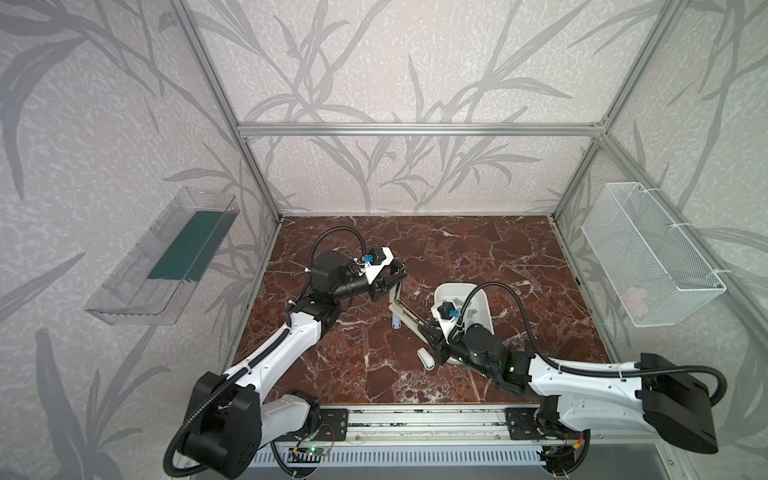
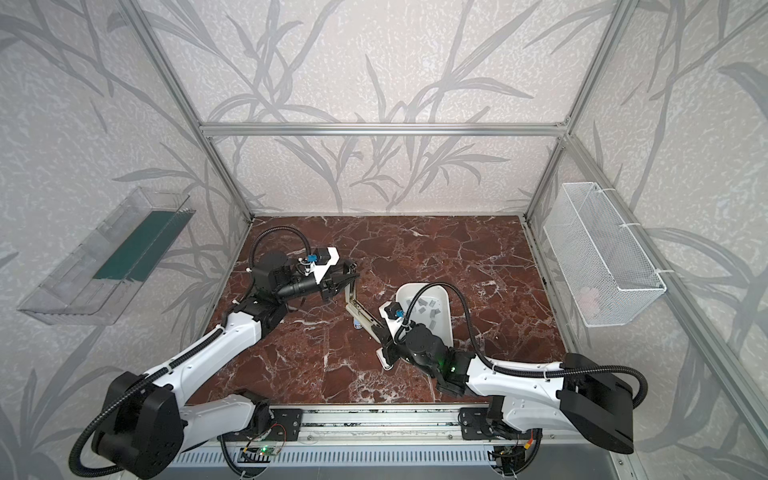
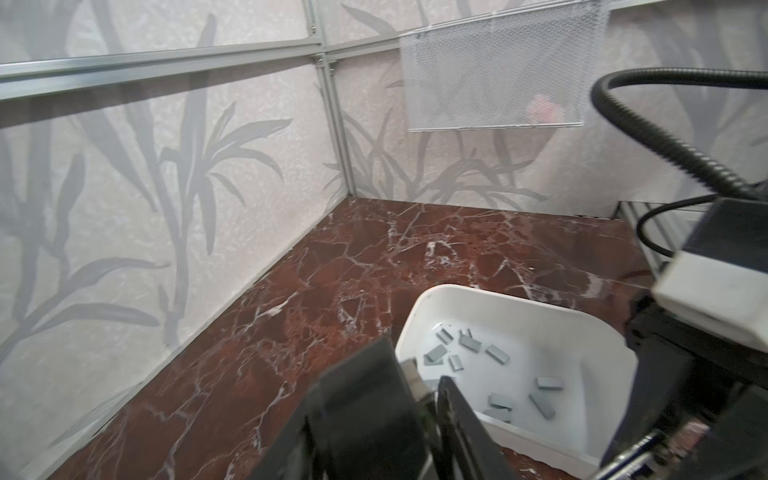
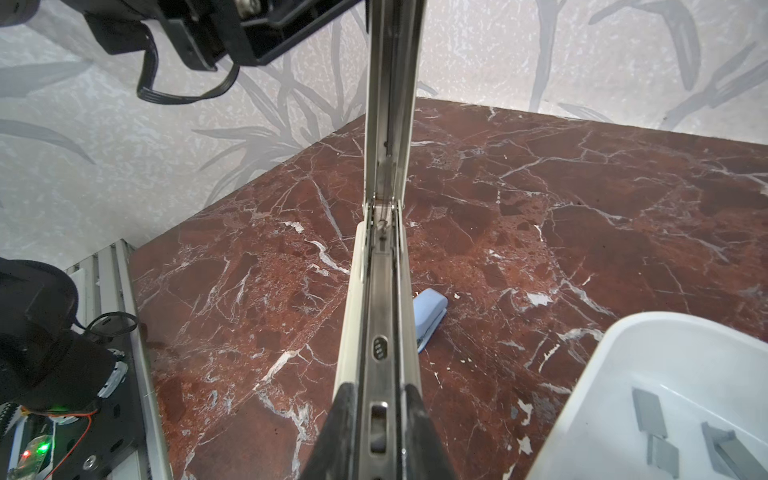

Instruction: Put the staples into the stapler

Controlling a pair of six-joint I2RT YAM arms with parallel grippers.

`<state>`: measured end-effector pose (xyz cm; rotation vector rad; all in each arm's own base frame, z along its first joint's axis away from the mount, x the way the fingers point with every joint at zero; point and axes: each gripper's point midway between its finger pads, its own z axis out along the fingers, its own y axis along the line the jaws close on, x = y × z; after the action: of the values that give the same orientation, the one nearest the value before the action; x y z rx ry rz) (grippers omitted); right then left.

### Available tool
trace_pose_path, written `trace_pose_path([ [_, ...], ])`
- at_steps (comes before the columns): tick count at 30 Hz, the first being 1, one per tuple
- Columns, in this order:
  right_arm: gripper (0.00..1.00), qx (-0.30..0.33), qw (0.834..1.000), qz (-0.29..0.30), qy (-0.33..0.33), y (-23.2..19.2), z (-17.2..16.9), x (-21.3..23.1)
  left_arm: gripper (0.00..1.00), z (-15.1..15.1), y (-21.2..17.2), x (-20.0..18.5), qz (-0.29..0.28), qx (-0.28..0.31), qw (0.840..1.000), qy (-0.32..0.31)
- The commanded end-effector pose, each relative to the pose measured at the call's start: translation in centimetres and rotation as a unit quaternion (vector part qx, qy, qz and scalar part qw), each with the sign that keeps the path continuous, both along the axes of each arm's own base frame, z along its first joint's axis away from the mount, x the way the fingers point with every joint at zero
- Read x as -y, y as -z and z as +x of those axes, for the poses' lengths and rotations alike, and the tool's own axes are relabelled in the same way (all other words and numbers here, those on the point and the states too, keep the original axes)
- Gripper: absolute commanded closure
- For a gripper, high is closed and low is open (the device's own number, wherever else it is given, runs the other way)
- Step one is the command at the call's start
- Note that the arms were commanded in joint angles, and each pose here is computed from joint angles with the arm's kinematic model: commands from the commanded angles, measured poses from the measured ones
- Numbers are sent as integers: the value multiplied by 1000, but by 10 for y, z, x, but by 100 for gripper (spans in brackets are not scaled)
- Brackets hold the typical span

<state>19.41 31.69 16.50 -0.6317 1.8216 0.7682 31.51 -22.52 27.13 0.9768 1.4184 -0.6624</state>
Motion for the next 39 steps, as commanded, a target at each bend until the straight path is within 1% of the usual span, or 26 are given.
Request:
trace_pose_path([
  [1, 100, 9, 999, 29, -16, -23, -7, -13, 56, 33, -33, -24, -26, 61, 992, -104],
  [4, 100, 7, 999, 32, -9, -24, -3, -14, 56, 42, -25, -31, -16, 46, 990, -134],
  [6, 100, 6, 999, 33, -3, -25, -1, -16, 54, 50, -14, -39, -9, 39, 985, -167],
  [9, 100, 4, 999, 32, 4, -26, 3, -19, 53, 59, 5, -47, 17, 24, 980, -197],
  [13, 100, -1, 999, 32, 18, -27, 9, -23, 52, 70, 19, -58, 29, 3, 971, -237],
  [22, 100, 1, 998, 31, 57, -32, 26, -30, 53, 85, 39, -81, 34, -11, 950, -309],
  [25, 100, 2, 997, 33, 72, -34, 32, -32, 53, 92, 45, -90, 18, -22, 943, -330],
  [27, 100, 6, 996, 37, 79, -36, 34, -33, 53, 98, 50, -96, 5, -32, 941, -338],
  [31, 100, 16, 996, 44, 82, -38, 38, -37, 56, 112, 67, -102, 6, -52, 936, -349],
  [34, 100, 37, 996, 42, 74, -38, 42, -48, 58, 120, 77, -106, -3, -56, 932, -357],
  [36, 100, 53, 994, 41, 89, -37, 51, -54, 58, 125, 84, -106, -8, -58, 932, -357],
  [39, 100, 69, 992, 46, 92, -35, 65, -64, 58, 132, 93, -106, -2, -60, 933, -356],
])
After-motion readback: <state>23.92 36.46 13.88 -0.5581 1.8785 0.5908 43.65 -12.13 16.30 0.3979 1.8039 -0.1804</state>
